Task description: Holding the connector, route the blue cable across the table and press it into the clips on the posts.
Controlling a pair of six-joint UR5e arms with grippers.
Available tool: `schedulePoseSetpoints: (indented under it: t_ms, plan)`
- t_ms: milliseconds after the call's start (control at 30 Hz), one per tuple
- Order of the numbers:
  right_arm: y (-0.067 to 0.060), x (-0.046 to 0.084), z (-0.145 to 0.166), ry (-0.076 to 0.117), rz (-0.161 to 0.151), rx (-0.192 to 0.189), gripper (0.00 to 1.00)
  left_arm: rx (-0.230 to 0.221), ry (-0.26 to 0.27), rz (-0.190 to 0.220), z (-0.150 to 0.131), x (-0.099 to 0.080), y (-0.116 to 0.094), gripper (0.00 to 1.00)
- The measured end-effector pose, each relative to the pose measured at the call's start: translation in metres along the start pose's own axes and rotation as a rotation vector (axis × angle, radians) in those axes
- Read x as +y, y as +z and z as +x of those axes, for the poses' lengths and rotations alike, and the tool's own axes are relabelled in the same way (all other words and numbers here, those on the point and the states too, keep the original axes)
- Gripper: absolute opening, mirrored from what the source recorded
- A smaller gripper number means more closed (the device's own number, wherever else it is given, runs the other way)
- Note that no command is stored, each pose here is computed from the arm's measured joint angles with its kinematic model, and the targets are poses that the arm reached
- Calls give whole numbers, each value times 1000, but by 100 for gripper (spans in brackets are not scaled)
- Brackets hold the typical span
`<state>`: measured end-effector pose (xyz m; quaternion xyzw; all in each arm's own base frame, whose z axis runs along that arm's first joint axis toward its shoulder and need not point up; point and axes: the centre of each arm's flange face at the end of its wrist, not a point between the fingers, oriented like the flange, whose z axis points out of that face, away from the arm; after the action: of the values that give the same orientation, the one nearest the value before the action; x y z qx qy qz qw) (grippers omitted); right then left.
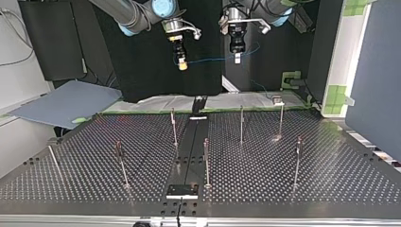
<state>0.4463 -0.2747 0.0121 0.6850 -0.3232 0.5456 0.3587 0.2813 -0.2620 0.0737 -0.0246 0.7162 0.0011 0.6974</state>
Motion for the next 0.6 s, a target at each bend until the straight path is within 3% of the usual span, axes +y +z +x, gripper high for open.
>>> schedulePoseSetpoints:
  t_ms: [600]
  plan:
    - [-1, 0, -5, -2, 1, -9, 0, 0, 0, 0, 0, 0, 0, 0]
